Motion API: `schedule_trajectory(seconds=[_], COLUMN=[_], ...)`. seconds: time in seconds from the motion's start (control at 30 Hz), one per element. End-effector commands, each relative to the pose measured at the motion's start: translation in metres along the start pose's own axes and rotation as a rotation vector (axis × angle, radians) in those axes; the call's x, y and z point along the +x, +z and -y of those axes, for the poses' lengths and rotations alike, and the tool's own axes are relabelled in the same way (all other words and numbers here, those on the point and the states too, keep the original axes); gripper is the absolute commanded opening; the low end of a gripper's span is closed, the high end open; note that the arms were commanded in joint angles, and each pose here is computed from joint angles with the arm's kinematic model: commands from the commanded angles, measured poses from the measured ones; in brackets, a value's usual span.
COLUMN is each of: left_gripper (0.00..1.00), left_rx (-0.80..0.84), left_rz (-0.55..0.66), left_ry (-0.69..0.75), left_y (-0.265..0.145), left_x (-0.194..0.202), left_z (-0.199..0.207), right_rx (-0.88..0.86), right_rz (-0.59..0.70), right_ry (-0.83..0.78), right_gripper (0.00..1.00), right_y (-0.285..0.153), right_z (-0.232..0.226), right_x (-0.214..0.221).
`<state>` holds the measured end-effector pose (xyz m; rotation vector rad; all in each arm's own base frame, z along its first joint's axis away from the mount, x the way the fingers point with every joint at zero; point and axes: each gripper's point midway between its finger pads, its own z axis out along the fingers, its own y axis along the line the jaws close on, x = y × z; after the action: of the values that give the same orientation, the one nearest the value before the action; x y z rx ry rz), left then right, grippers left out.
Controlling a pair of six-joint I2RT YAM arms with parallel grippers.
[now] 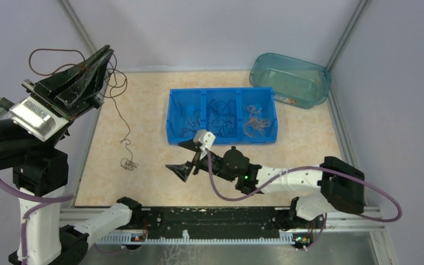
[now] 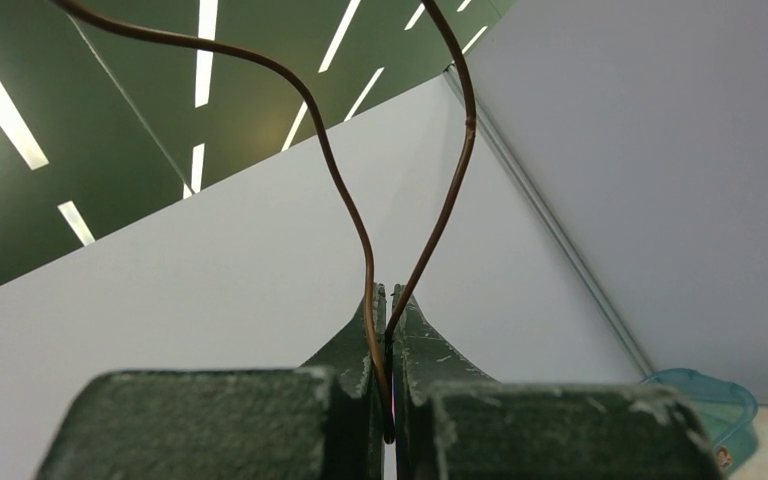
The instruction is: Untangle the cables
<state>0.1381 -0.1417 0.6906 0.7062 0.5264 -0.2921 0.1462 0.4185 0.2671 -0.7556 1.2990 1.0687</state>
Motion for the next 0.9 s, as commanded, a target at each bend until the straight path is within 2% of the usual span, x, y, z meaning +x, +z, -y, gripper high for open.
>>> schedule_trajectory(seconds=[0.0, 0.17, 0.27, 0.3, 0.37, 0.4, 0.43, 0.47, 0.5, 0.7, 0.87], left_gripper=[0.00, 0.00, 0.00, 0.00, 0.00, 0.00, 0.00, 0.00, 0.00, 0.02, 0.03], left_rx=[0.012, 0.021, 0.030, 0.035, 0.045, 0.051, 0.060, 0.072, 0.085, 0.130, 0.173], left_rz=[0.010, -0.002, -0.009, -0.015, -0.029, -0.038, -0.052, -0.071, -0.096, -0.269, -0.400], left_ry=[0.000, 0.002, -0.001, -0.007, -0.020, -0.030, -0.042, -0.058, -0.074, -0.181, -0.201], left_y=[-0.001, -0.003, -0.005, -0.006, -0.008, -0.010, -0.012, -0.015, -0.019, -0.052, -0.083], left_x=[-0.007, -0.002, 0.000, 0.002, 0.006, 0.009, 0.015, 0.022, 0.031, 0.106, 0.154], left_z=[0.001, 0.004, 0.007, 0.009, 0.013, 0.016, 0.020, 0.025, 0.031, 0.073, 0.102], right_rx=[-0.090, -0.143, -0.133, -0.120, -0.076, -0.063, -0.047, -0.035, -0.022, 0.015, 0.037], right_rz=[0.069, 0.042, 0.008, 0.001, 0.018, 0.029, 0.040, 0.048, 0.056, 0.082, 0.101], right_ry=[-0.031, -0.028, -0.027, -0.029, -0.036, -0.042, -0.044, -0.046, -0.050, -0.063, -0.086], right_gripper=[0.89, 0.88, 0.82, 0.75, 0.52, 0.36, 0.15, 0.04, 0.00, 0.00, 0.00], right_y=[0.036, 0.061, 0.063, 0.060, 0.050, 0.044, 0.037, 0.031, 0.026, -0.002, -0.016], right_z=[-0.018, -0.029, -0.026, -0.023, -0.014, -0.011, -0.007, -0.005, -0.003, 0.005, 0.009], right_x=[-0.019, -0.004, 0.011, 0.016, 0.014, 0.011, 0.007, 0.003, -0.001, -0.021, -0.035])
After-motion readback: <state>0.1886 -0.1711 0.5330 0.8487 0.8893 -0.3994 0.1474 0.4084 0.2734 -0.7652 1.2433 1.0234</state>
